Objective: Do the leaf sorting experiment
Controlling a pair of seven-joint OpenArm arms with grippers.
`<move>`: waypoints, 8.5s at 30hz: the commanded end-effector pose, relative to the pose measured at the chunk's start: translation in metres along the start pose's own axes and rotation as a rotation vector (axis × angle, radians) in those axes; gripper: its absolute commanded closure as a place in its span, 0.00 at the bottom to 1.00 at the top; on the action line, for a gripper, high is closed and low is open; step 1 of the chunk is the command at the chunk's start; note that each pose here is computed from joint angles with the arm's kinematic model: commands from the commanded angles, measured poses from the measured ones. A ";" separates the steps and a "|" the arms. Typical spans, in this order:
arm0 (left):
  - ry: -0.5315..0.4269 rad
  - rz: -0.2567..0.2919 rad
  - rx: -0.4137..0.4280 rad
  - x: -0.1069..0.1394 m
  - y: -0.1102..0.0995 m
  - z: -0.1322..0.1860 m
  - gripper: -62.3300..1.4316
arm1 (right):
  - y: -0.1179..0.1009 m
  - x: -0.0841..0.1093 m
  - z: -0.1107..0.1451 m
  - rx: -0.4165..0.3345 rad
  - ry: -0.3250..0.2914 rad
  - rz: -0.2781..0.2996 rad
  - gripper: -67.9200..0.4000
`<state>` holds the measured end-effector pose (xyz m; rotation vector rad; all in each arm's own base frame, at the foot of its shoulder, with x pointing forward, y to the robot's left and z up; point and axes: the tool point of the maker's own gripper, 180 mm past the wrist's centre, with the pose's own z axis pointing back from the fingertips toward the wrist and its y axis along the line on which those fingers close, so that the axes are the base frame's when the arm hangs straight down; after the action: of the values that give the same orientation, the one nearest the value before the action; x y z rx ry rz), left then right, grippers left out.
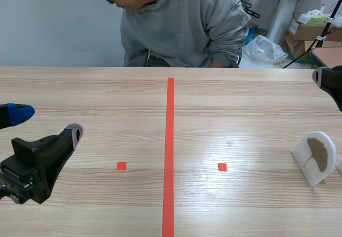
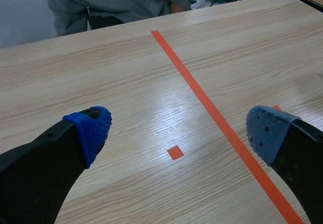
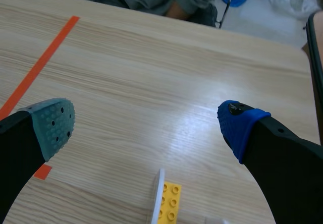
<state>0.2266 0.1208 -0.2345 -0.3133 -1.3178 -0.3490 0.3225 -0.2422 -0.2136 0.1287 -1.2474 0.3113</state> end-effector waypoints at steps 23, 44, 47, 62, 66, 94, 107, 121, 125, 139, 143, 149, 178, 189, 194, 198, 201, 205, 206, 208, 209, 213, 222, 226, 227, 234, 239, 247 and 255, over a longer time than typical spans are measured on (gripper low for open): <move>-0.034 0.006 -0.003 0.009 -0.002 -0.001 0.08 | 0.187 0.025 -0.017 0.515 -0.139 0.207 0.02; -0.033 0.006 -0.003 0.009 -0.002 -0.001 0.08 | 0.179 0.020 -0.025 0.442 -0.121 0.275 0.02; -0.034 0.007 -0.003 0.009 -0.002 -0.001 0.08 | 0.170 0.023 -0.029 0.388 -0.127 0.257 0.02; -0.033 0.007 -0.003 0.009 -0.002 -0.001 0.08 | 0.154 0.035 -0.033 0.285 -0.179 0.218 0.02; -0.034 0.007 -0.003 0.009 -0.002 -0.001 0.08 | 0.154 0.035 -0.033 0.288 -0.179 0.220 0.02; -0.041 0.006 -0.003 0.010 -0.002 -0.001 0.08 | 0.154 0.036 -0.033 0.289 -0.186 0.218 0.02; -0.040 0.006 -0.003 0.010 -0.002 -0.001 0.08 | 0.154 0.036 -0.033 0.289 -0.185 0.218 0.02; -0.040 0.006 -0.003 0.010 -0.002 -0.001 0.08 | 0.154 0.036 -0.033 0.289 -0.185 0.218 0.02; -0.040 0.006 -0.003 0.010 -0.002 -0.001 0.08 | 0.154 0.036 -0.033 0.289 -0.185 0.218 0.02; -0.040 0.007 -0.003 0.010 -0.002 -0.001 0.08 | 0.154 0.036 -0.033 0.289 -0.185 0.218 0.02; -0.040 0.007 -0.003 0.010 -0.002 -0.001 0.08 | 0.154 0.036 -0.033 0.289 -0.185 0.218 0.02; -0.040 0.007 -0.003 0.010 -0.002 -0.001 0.08 | 0.154 0.036 -0.033 0.289 -0.185 0.218 0.02; -0.040 0.006 -0.003 0.010 -0.002 -0.001 0.08 | 0.154 0.036 -0.033 0.289 -0.186 0.218 0.02; -0.040 0.006 -0.003 0.010 -0.002 -0.001 0.08 | 0.154 0.036 -0.033 0.289 -0.186 0.218 0.02; -0.040 0.006 -0.003 0.010 -0.002 -0.001 0.08 | 0.154 0.036 -0.033 0.289 -0.186 0.218 0.02; -0.040 0.006 -0.003 0.010 -0.002 -0.001 0.08 | 0.154 0.036 -0.033 0.289 -0.186 0.218 0.02; -0.038 0.006 -0.003 0.010 -0.002 -0.001 0.08 | 0.154 0.036 -0.033 0.289 -0.186 0.218 0.02; -0.037 0.006 -0.003 0.009 -0.002 -0.001 0.08 | 0.154 0.036 -0.033 0.289 -0.186 0.218 0.02; -0.037 0.006 -0.003 0.009 -0.002 -0.001 0.08 | 0.154 0.036 -0.033 0.289 -0.186 0.218 0.02; -0.037 0.006 -0.003 0.009 -0.002 -0.001 0.08 | 0.154 0.036 -0.033 0.289 -0.186 0.218 0.02; -0.037 0.006 -0.003 0.009 -0.002 -0.001 0.08 | 0.154 0.036 -0.033 0.289 -0.186 0.218 0.02; -0.037 0.006 -0.003 0.009 -0.002 -0.001 0.08 | 0.154 0.036 -0.033 0.289 -0.186 0.218 0.02; -0.020 -0.078 -0.033 0.008 -0.004 -0.006 0.08 | 0.154 0.037 -0.033 0.289 -0.186 0.218 0.02; 0.005 -0.166 -0.119 0.001 -0.007 -0.013 0.08 | 0.154 0.036 -0.033 0.289 -0.185 0.219 0.02; 0.014 -0.179 -0.138 -0.001 -0.006 -0.016 0.08 | 0.154 0.036 -0.033 0.289 -0.185 0.219 0.02; 0.085 -0.245 -0.250 -0.023 0.003 -0.029 0.08 | 0.154 0.036 -0.033 0.289 -0.185 0.219 0.02; 0.138 -0.256 -0.329 -0.042 0.002 -0.037 0.09 | 0.154 0.036 -0.033 0.289 -0.185 0.219 0.02; 0.210 -0.262 -0.453 -0.072 -0.020 -0.048 0.09 | 0.154 0.036 -0.033 0.289 -0.185 0.218 0.02; 0.236 -0.264 -0.556 -0.088 -0.048 -0.066 0.09 | 0.154 0.036 -0.033 0.289 -0.185 0.218 0.02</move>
<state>0.2375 0.0609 -0.3443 -0.5323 -0.9665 -0.9678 0.3130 -0.0777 -0.2094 0.2754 -1.3655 0.6937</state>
